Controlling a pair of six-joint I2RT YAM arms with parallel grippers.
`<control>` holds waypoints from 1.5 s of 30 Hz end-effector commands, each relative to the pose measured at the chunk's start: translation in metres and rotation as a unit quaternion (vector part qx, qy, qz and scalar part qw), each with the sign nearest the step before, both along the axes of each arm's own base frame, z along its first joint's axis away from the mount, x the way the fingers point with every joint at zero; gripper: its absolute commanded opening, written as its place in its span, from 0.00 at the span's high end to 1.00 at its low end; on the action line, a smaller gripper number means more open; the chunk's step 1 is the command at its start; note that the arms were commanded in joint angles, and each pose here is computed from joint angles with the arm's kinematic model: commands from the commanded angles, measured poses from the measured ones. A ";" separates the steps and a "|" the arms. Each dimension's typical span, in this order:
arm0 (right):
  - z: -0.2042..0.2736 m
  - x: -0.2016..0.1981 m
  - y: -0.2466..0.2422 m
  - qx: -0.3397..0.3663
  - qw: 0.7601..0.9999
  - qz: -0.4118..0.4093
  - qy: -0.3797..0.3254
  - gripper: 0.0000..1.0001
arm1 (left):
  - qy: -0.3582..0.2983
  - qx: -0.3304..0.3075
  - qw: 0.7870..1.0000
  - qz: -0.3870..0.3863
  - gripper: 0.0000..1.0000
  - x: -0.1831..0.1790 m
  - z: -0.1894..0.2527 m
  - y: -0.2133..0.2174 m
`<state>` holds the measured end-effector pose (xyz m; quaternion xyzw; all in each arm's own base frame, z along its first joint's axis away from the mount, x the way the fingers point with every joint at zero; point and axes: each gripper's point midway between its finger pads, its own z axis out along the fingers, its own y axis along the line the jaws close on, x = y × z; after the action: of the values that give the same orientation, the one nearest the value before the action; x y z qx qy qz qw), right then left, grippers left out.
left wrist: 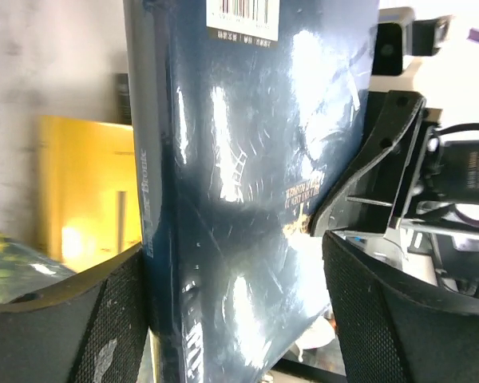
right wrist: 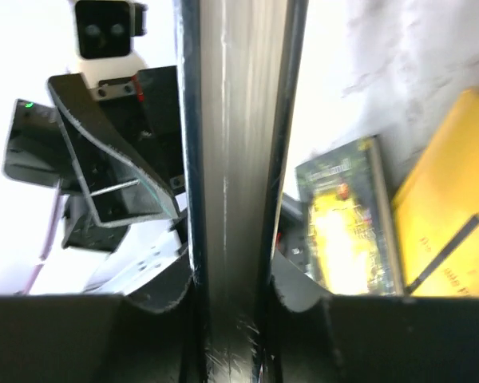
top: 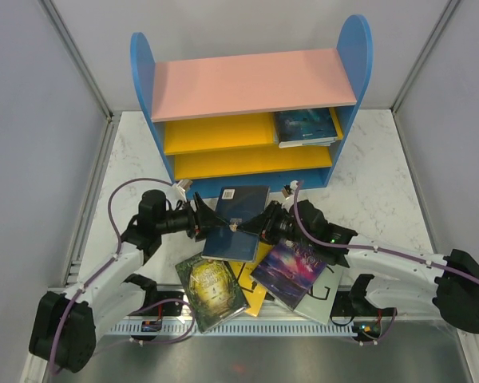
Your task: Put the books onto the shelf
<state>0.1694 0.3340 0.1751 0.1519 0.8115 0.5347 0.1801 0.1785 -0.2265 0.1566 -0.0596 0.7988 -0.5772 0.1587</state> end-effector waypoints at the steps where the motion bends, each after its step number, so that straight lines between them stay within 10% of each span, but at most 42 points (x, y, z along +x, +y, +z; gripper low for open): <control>1: 0.058 -0.006 0.005 0.077 0.995 -0.012 -0.058 1.00 | -0.038 -0.067 0.996 -0.035 0.19 -0.014 0.052 -0.006; 13: 0.111 -0.030 -0.008 0.113 0.988 -0.021 -0.104 1.00 | -0.064 -0.074 0.995 -0.019 0.20 -0.036 0.074 0.004; 26: 0.164 -0.060 0.002 0.244 0.960 0.038 -0.130 1.00 | -0.102 -0.139 0.984 -0.036 0.41 -0.050 0.112 0.004; 29: 0.169 -0.071 0.008 0.256 0.956 0.061 -0.132 1.00 | -0.113 -0.156 0.980 -0.047 0.52 -0.054 0.123 0.004; 32: 0.166 -0.073 0.012 0.250 0.957 0.066 -0.129 1.00 | -0.117 -0.162 0.979 -0.048 0.90 -0.054 0.131 0.004; 34: 0.161 -0.073 0.013 0.242 0.960 0.065 -0.122 1.00 | -0.126 -0.167 0.977 -0.046 0.98 -0.056 0.139 0.005; 38: 0.155 -0.073 0.014 0.225 0.966 0.065 -0.112 0.33 | -0.141 -0.163 0.976 0.012 0.98 -0.045 0.153 0.011; 45: 0.164 -0.077 0.014 0.266 0.960 0.034 -0.086 0.15 | -0.138 -0.159 0.971 0.113 0.98 -0.019 0.188 0.023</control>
<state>0.0916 0.3514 0.2945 0.0916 0.6869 0.6977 0.1815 0.1479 -0.2133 0.2856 -0.0944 0.6997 -0.6693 0.2312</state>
